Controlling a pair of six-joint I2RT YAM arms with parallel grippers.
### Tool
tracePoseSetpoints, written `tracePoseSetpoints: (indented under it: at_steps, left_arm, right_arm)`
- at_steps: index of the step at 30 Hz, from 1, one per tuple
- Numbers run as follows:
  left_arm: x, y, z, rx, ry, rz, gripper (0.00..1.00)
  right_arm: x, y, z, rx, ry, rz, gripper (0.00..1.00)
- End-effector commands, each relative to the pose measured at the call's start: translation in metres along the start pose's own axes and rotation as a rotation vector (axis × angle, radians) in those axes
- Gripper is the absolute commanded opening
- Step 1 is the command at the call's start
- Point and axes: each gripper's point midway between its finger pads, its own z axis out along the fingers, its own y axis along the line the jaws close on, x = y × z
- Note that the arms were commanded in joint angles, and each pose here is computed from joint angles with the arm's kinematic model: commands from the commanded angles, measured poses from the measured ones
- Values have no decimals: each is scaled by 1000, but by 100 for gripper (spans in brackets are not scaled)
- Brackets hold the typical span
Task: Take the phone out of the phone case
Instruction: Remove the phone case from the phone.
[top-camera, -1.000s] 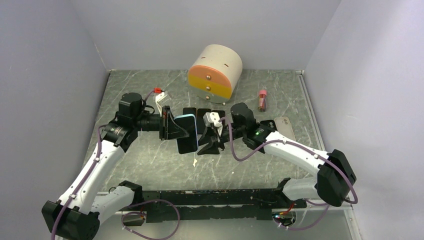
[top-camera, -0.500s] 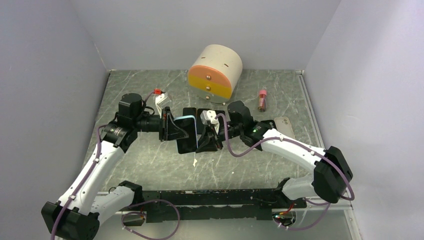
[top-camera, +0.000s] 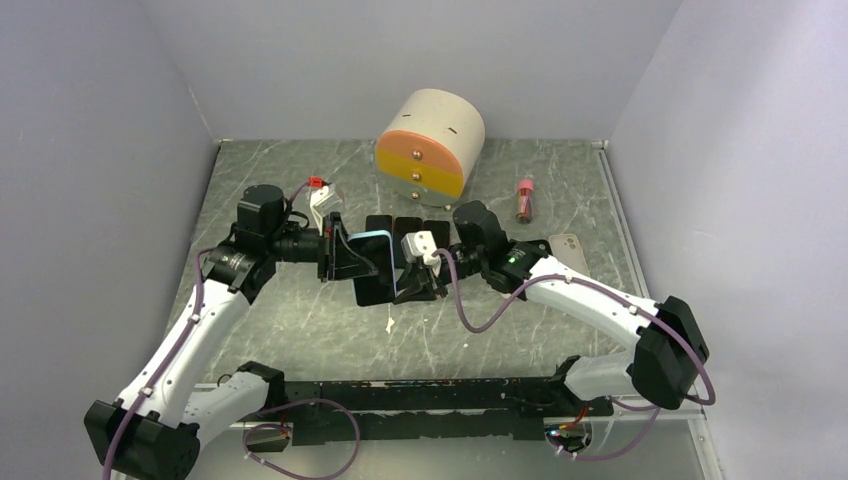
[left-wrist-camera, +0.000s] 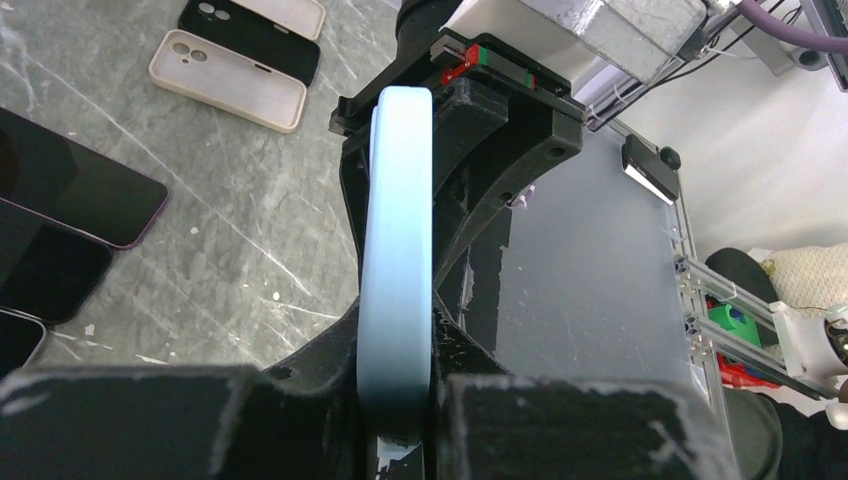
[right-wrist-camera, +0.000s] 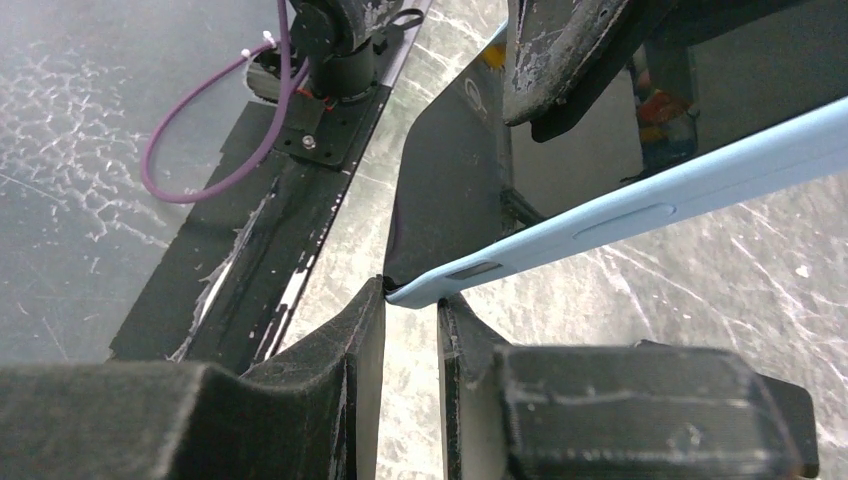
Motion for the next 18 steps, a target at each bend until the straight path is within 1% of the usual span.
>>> tracePoseSetpoints:
  at_steps: [1, 8, 18]
  left_arm:
    - [-13, -37, -5, 160, -12, 2, 2]
    - [-12, -45, -8, 195, -6, 11, 3]
    - [-12, -42, -8, 175, 1, 10, 3]
  right_arm:
    - [6, -27, -3, 94, 63, -96, 0]
    - [11, -39, -4, 118, 108, -146, 0]
    - [20, -45, -9, 117, 181, -219, 0]
